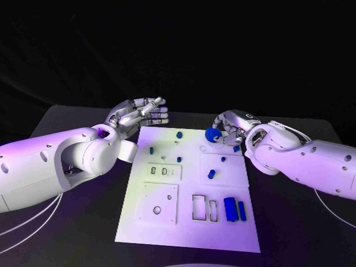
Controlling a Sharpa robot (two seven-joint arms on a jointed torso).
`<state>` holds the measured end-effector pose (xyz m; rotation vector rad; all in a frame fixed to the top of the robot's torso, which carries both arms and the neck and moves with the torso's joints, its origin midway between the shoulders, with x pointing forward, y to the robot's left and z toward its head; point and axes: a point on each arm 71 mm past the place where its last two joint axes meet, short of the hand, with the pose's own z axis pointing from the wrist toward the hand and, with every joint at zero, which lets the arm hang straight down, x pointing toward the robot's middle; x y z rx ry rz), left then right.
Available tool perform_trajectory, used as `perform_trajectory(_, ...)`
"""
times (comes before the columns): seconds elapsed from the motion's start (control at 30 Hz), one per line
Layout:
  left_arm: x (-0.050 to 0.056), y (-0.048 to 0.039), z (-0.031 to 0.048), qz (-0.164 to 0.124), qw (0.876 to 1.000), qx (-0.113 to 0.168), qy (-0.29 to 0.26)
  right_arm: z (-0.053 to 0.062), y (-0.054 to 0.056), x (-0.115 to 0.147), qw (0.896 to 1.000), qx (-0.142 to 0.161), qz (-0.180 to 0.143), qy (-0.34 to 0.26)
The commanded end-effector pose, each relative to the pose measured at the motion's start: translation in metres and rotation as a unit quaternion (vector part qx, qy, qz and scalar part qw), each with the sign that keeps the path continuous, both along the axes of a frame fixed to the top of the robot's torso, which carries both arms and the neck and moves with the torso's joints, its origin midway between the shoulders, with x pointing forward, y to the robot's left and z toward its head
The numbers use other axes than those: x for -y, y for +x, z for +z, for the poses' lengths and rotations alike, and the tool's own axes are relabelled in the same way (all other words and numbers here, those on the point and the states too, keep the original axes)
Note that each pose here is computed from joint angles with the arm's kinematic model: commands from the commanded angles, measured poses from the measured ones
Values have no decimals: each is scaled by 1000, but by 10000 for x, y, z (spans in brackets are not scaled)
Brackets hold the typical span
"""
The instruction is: Assemble the parts on the task board
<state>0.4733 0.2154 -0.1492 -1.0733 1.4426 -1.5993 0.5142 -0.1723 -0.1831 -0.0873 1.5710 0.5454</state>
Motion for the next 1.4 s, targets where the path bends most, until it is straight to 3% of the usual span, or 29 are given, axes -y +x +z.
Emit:
perform_trajectory(0.03,27,-5,12,-11,1000,3,-3,90,-67,-100,999,43,14,5)
perform_trajectory(0.23,38,-3,11,-13,1000,3,-4,136,-146,-373,998,44,49,11)
perform_trajectory(0.53,45,9,13,-10,1000,7,-5,121,-156,-746,996,37,84,6)
perform_trajectory(0.83,50,12,19,-7,1000,11,-6,30,-134,-978,995,16,94,-3)
perform_trajectory(1.4,53,14,21,-6,1000,12,-6,-80,-154,-1136,995,-2,97,-11)
